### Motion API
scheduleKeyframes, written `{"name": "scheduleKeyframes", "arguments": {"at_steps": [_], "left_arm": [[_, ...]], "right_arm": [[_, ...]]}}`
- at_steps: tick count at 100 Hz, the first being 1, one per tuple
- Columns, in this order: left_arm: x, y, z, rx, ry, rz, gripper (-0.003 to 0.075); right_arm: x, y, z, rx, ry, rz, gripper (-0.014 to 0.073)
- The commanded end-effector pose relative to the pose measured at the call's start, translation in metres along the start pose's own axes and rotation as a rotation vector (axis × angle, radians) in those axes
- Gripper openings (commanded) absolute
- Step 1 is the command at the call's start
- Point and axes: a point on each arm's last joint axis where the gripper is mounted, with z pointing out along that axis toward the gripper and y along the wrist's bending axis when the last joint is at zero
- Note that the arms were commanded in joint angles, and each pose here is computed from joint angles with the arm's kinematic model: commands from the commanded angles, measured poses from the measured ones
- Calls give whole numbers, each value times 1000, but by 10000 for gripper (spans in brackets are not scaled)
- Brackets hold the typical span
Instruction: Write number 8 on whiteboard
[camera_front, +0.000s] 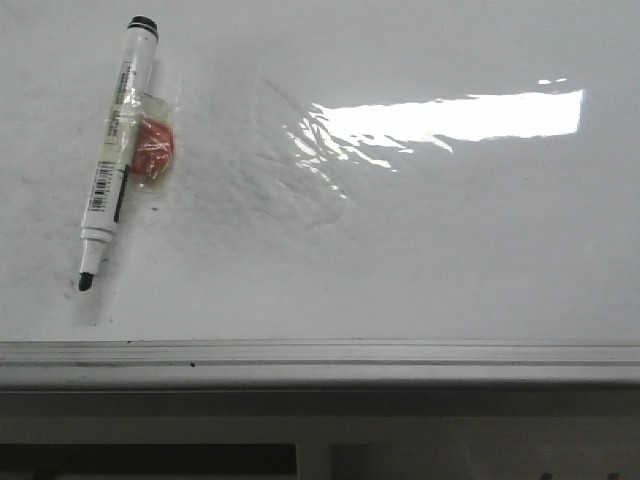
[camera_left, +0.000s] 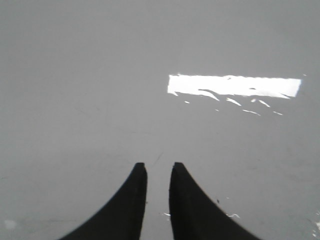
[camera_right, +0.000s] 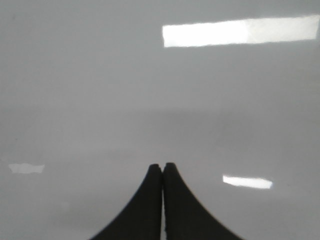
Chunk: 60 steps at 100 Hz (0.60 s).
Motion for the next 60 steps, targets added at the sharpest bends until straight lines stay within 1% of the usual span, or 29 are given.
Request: {"name": "scheduleKeyframes", "arguments": {"at_steps": [1, 7, 14, 22, 28, 43, 50, 60], "left_arm": [[-18, -4, 0, 59, -90, 6, 251], [-18, -7, -1, 106, -84, 1, 333], [-18, -10, -1, 169, -77, -14, 370], [-17, -14, -2, 241, -66, -11, 367], [-16, -17, 0, 284, -53, 18, 368], [-10, -28, 12, 393, 39, 34, 368], [-7, -34, 22, 429, 79, 39, 368], [-5, -44, 35, 464, 95, 35, 368]], "right_arm": [[-17, 1, -1, -10, -86, -3, -64], [-17, 1, -1, -10, -80, -3, -64], [-16, 1, -1, -9, -77, -3, -64], [-16, 1, -1, -9, -77, -3, -64], [-16, 1, -1, -8, -70, -3, -64], [-15, 1, -1, -7, -61, -3, -64], [-15, 1, -1, -8, -65, -3, -64], [-15, 1, -1, -8, -67, -3, -64]]}}
